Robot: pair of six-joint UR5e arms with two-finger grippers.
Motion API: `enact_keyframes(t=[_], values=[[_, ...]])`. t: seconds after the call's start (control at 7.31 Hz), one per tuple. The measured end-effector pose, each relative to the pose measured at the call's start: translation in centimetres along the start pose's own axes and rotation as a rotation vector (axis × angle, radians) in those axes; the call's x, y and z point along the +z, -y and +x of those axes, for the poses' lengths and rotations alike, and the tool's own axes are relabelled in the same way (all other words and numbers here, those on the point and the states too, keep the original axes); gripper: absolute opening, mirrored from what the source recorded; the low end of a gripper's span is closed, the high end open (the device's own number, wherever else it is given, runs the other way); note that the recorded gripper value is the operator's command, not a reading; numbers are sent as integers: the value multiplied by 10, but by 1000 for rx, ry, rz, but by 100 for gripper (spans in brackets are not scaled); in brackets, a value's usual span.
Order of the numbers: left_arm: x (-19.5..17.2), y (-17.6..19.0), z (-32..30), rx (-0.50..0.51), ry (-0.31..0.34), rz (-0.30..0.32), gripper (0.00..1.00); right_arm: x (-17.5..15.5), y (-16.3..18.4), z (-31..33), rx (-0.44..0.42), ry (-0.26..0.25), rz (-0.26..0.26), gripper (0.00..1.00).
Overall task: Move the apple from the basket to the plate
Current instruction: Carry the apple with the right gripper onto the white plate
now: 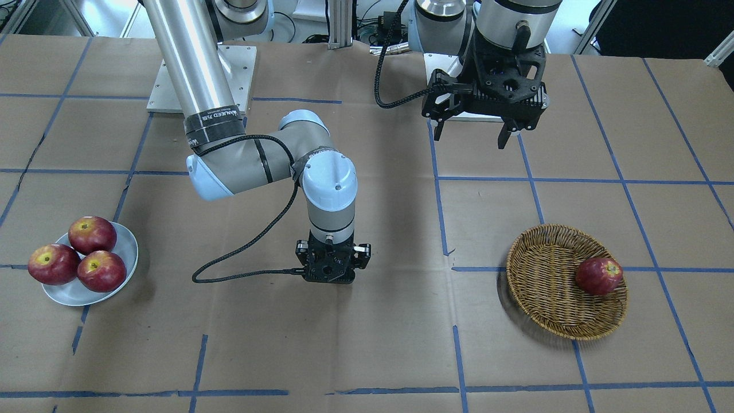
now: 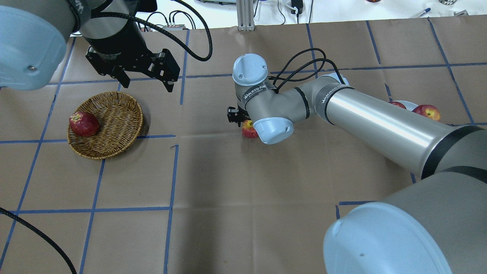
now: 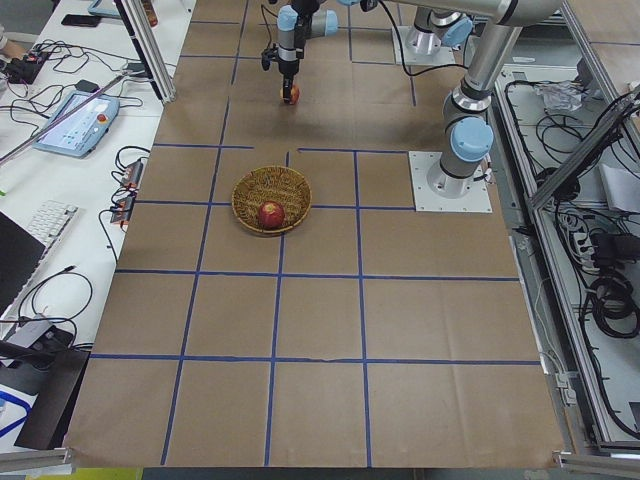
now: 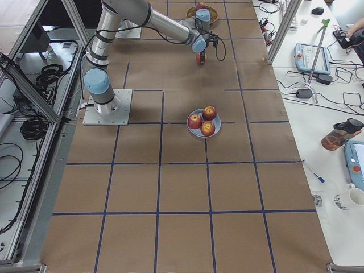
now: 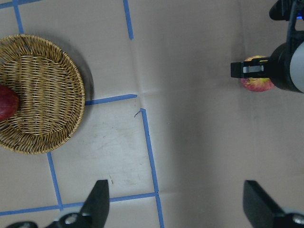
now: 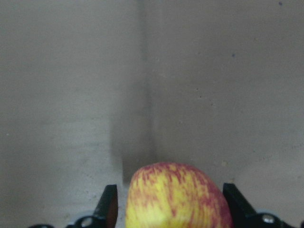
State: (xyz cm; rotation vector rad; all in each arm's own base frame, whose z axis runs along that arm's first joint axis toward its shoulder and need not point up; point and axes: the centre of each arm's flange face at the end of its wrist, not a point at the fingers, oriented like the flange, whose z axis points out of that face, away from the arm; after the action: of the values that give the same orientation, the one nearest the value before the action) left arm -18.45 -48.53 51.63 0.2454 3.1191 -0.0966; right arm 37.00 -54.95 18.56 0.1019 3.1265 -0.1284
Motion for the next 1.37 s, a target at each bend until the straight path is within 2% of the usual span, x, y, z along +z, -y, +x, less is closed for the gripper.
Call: enact_keyframes(t=[0.27, 0.55, 0.96, 1.09, 1.37], values=[[3, -4, 0, 33, 0, -6, 100, -10, 4, 4, 5, 3, 8, 46], [5, -5, -2, 67, 1, -9, 100, -59, 22, 34, 24, 4, 22, 46], [-2, -7, -1, 76, 1, 5, 100, -143, 59, 174, -26, -27, -18, 46], [-4, -5, -1, 82, 1, 8, 100, -156, 67, 231, -51, -37, -34, 47], [3, -3, -2, 127, 5, -4, 100, -159, 70, 326, -87, -45, -64, 47]])
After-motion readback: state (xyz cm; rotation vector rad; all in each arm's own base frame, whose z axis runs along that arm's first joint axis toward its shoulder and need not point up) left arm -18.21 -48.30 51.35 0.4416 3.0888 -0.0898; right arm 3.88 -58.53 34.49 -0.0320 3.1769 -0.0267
